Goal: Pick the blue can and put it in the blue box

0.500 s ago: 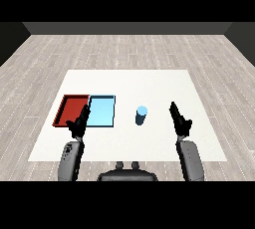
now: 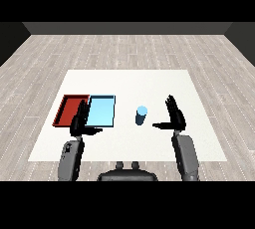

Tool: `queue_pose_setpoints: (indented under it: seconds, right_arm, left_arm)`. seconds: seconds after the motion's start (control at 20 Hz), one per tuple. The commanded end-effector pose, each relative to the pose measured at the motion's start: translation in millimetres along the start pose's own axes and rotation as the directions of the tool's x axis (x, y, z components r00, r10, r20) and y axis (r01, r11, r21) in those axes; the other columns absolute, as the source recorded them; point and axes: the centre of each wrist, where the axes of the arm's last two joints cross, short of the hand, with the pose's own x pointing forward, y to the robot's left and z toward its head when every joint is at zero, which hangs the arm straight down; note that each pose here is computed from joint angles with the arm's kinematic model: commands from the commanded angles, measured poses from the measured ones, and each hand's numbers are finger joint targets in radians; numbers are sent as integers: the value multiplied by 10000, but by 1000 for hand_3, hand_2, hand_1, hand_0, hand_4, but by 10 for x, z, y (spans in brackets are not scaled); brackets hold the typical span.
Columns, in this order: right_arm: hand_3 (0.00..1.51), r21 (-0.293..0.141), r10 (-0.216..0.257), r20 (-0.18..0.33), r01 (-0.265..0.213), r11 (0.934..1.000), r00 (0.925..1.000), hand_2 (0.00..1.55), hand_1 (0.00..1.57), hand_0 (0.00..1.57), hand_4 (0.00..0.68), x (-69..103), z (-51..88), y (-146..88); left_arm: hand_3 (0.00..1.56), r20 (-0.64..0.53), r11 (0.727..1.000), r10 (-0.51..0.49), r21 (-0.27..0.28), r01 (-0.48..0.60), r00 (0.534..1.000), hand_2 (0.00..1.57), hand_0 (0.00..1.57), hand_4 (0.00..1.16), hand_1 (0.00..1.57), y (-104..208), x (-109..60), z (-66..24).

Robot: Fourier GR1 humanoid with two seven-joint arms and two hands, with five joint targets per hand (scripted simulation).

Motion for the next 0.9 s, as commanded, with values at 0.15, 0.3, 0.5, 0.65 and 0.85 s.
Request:
queue_pose_setpoints:
  seconds: [0.15, 0.3, 0.5, 0.65, 0.85]
  right_arm:
    - [0, 660, -1232, 1154, 1162, 9910, 9857, 0, 0, 0, 0, -154, -159, 77]
    - [0, 414, -1069, 1329, 1022, 9939, 9853, 0, 0, 0, 0, -175, 119, 76]
    - [0, 362, -747, 1092, 712, 9968, 9912, 0, 0, 0, 0, -189, 89, -63]
    - [0, 353, -1121, 1072, 1089, 9934, 9879, 0, 0, 0, 0, -273, -39, -111]
    - [0, 453, -1363, 641, 1336, 9900, 9886, 0, 0, 0, 0, -261, -179, 89]
  left_arm:
    - [0, 1900, 9966, 819, -128, -809, 9784, 0, 0, 0, 0, 182, 17, 136]
    - [0, 2017, 9966, 825, -166, -808, 9760, 0, 0, 0, 0, -5, -142, 126]
    - [0, 2105, 9958, 917, -128, -911, 9733, 0, 0, 0, 0, -83, -30, -87]
    - [0, 1838, 9954, 947, -55, -954, 9784, 0, 0, 0, 0, -125, 50, 31]
    - [0, 1792, 9957, 887, 104, -920, 9798, 0, 0, 0, 0, 60, -123, 166]
